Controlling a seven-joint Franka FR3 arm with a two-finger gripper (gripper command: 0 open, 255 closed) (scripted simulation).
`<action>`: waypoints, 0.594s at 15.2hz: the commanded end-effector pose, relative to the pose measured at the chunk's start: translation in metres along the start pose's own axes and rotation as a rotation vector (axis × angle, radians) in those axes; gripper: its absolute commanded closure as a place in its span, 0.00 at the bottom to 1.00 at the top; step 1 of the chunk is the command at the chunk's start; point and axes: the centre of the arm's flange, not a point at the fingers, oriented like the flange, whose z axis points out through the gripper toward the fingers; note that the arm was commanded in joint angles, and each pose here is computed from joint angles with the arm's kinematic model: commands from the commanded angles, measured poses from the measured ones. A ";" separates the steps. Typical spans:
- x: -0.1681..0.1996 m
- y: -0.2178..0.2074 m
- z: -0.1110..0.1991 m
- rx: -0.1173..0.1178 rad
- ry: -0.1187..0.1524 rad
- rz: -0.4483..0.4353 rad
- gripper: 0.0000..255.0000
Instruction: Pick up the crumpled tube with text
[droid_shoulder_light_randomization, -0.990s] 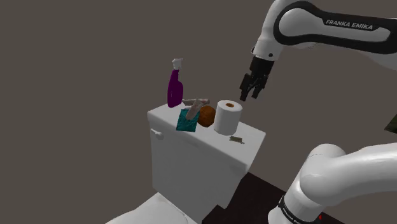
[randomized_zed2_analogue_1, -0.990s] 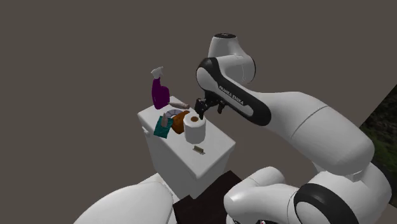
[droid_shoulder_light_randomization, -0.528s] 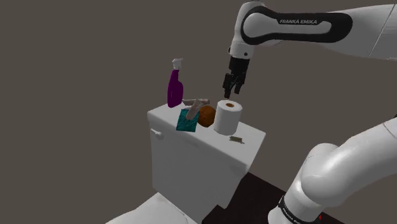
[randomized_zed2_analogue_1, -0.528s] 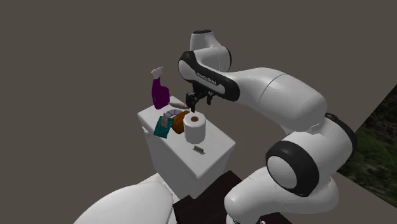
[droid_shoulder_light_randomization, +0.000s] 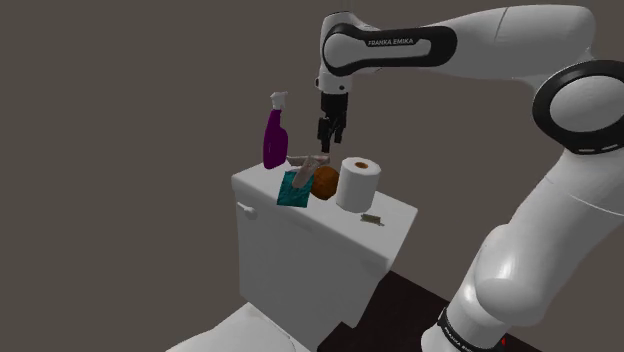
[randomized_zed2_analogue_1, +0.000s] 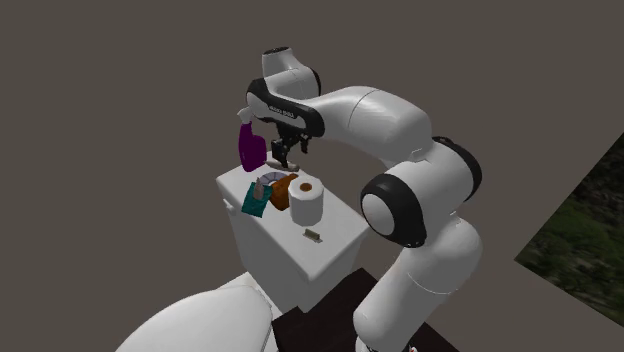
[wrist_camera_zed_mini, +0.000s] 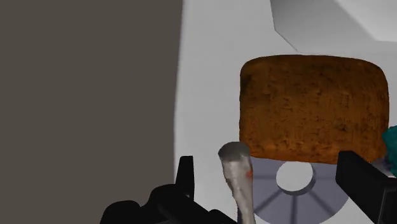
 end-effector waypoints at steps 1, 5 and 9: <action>0.031 -0.002 0.009 -0.018 -0.022 -0.050 0.00; 0.088 -0.010 0.022 -0.053 -0.065 -0.146 0.00; 0.090 -0.011 0.043 -0.053 -0.065 -0.146 0.00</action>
